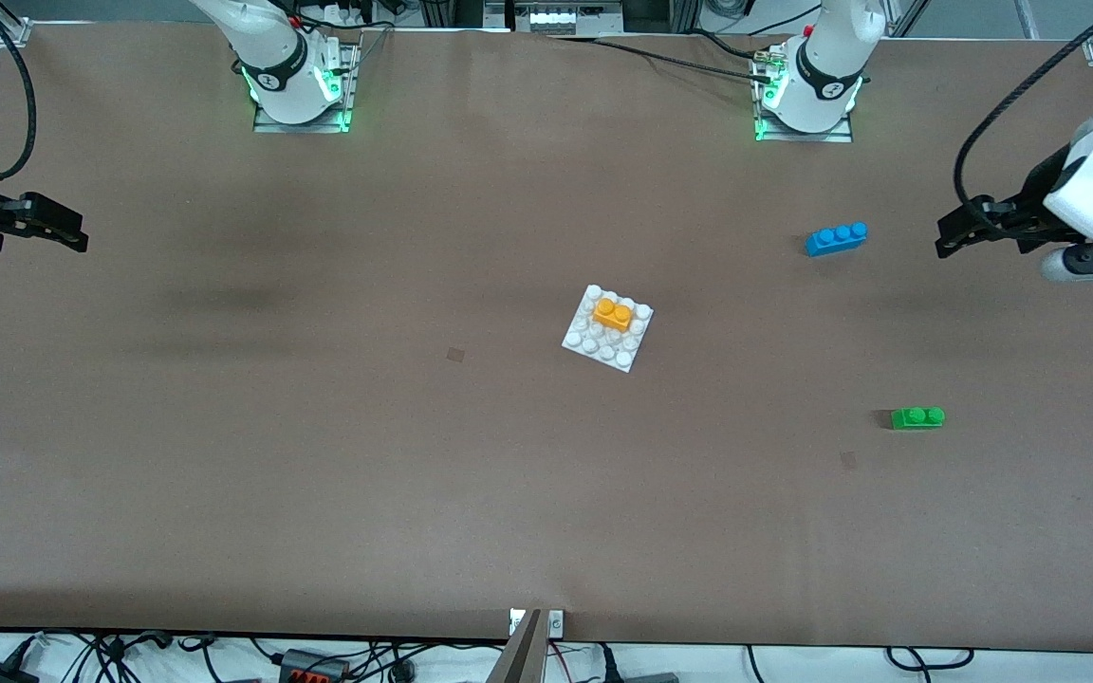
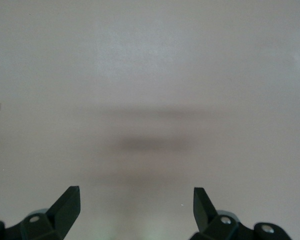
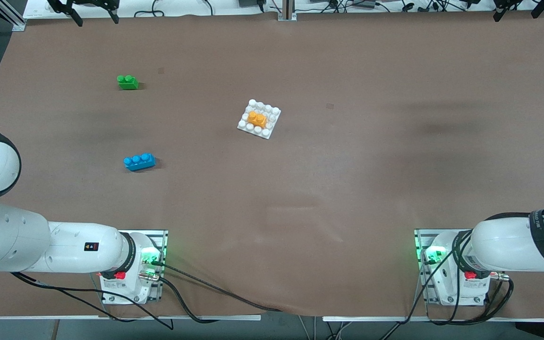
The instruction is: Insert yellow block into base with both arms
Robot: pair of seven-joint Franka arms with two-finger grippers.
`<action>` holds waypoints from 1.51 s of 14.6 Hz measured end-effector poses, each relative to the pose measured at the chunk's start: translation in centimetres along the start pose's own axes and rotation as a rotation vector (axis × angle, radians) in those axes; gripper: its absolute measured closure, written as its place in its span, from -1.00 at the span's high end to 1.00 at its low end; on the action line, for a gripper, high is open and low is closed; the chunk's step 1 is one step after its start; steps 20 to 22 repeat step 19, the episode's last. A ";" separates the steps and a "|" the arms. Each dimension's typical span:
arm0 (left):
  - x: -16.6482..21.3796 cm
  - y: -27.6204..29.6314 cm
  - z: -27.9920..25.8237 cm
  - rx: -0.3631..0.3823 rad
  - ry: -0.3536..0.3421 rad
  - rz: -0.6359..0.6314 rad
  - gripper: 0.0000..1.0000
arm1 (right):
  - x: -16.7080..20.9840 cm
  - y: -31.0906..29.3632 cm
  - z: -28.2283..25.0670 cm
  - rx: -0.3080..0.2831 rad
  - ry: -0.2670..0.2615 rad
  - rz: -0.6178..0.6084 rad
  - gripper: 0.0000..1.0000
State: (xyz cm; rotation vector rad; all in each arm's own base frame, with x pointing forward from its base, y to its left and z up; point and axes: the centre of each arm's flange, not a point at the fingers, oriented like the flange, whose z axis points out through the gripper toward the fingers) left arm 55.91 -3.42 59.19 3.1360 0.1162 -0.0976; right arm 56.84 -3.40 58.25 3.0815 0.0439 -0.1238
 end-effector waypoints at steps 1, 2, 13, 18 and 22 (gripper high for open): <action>0.0 0.0 0.1 0.002 -0.004 -0.001 1.00 | 0.0 0.0 0.0 0.000 0.000 0.000 1.00; 0.0 -0.3 0.2 0.003 -0.006 -0.006 1.00 | 0.0 0.0 0.0 0.000 0.000 0.000 1.00; -0.2 0.0 0.3 0.012 -0.055 0.001 1.00 | 0.0 0.0 0.0 0.000 0.000 0.000 1.00; -0.1 0.1 0.6 0.014 -0.063 0.002 1.00 | 0.0 -0.9 -0.1 0.004 -0.005 -0.016 1.00; -0.1 0.1 0.5 0.014 -0.064 0.002 1.00 | 0.1 -1.6 -0.3 0.009 0.004 -0.028 1.00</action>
